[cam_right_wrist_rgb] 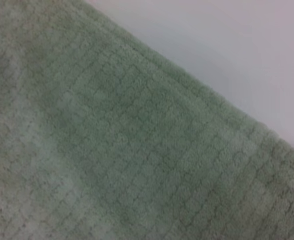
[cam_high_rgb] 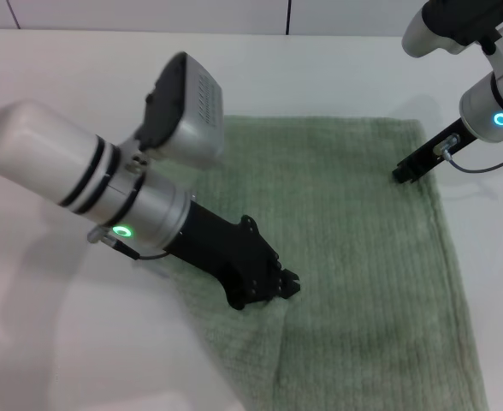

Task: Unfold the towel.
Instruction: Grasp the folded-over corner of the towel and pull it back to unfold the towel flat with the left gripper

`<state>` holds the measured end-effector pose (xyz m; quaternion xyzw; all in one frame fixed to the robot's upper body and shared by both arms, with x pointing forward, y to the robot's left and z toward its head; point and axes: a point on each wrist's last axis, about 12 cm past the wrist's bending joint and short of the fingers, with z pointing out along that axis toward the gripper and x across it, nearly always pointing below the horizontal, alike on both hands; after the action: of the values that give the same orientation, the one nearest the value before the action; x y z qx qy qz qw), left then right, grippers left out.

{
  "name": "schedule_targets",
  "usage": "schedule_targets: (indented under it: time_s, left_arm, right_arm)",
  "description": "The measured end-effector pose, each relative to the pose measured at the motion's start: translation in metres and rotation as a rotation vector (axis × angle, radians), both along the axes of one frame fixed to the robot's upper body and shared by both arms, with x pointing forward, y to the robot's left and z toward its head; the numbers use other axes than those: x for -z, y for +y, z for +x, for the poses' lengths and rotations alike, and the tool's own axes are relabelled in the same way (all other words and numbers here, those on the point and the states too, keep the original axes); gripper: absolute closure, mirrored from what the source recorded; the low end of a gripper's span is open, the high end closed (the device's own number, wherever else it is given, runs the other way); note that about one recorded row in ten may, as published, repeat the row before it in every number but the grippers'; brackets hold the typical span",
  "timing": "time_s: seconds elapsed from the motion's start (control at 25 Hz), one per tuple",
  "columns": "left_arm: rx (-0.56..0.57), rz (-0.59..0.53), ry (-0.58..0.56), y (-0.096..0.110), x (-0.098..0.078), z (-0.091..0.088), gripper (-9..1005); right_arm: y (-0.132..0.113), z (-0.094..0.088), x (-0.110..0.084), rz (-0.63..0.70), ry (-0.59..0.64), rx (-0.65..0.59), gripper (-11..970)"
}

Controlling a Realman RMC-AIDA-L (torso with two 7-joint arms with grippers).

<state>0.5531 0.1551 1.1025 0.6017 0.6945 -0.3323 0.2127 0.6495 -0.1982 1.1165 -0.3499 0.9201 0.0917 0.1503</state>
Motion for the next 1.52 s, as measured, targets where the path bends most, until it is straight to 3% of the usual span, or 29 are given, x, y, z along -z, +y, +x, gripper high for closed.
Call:
schedule_targets:
  time_s: [0.28, 0.84, 1.24, 1.52]
  left_arm:
    - [0.005, -0.034, 0.053, 0.024, -0.022, 0.002, 957]
    - [0.014, -0.036, 0.127, 0.056, -0.041, -0.001, 936]
    - [-0.013, -0.080, 0.145, 0.081, -0.049, -0.003, 922]
    - [-0.001, -0.067, 0.176, 0.083, -0.046, -0.008, 911]
  right_arm:
    - [0.000, 0.000, 0.000, -0.001, 0.000, -0.001, 939]
    - [0.001, 0.000, 0.000, -0.001, 0.001, -0.003, 940]
    - [0.003, 0.000, 0.000, 0.000, 0.000, -0.006, 940]
    - [0.003, 0.000, 0.000, 0.000, -0.001, -0.006, 940]
